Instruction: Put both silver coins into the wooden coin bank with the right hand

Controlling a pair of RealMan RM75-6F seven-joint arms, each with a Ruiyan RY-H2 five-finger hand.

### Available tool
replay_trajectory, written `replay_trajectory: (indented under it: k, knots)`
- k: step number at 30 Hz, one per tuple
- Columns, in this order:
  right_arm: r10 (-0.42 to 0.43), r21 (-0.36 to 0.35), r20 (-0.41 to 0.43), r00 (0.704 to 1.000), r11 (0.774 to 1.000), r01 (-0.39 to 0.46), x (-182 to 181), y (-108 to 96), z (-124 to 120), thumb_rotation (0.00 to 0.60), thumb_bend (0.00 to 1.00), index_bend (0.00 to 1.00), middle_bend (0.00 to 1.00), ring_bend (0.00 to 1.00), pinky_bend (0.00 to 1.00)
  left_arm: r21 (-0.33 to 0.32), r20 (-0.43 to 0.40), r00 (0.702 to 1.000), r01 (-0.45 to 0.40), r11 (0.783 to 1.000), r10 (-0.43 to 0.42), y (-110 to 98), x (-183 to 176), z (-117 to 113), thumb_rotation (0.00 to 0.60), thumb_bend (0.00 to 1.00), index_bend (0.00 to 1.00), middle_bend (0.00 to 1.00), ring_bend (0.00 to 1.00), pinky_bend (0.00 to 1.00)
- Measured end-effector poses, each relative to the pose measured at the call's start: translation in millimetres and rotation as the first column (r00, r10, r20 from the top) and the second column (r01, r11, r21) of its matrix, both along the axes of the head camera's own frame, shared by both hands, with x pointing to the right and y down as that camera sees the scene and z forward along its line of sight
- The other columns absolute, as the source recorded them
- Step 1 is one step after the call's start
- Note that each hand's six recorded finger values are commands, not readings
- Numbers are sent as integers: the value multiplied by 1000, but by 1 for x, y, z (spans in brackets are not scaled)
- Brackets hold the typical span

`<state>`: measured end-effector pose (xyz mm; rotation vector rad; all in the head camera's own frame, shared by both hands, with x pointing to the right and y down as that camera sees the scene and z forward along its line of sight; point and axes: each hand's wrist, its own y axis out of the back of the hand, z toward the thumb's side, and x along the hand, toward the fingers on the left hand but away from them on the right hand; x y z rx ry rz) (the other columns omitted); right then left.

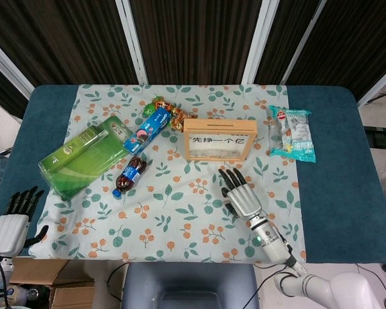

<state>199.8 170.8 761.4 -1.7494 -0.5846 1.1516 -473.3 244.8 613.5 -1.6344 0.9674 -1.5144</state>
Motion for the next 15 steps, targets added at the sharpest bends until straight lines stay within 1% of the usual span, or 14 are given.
replay_trajectory:
  k: [11,15]
  knots:
    - [1,-7,12,1000,1000,-1,-2,1,1,600,590,685,62,0,0,-8,2,1000,3,1000,-3,1,-1,1,600,311,0,0,0,0]
    - [4,-7,15,1000,1000,-4,-2,0,1,600,599,704,69,0,0,-8,2,1000,4,1000,-4,1,-1,1,600,310,0,0,0,0]
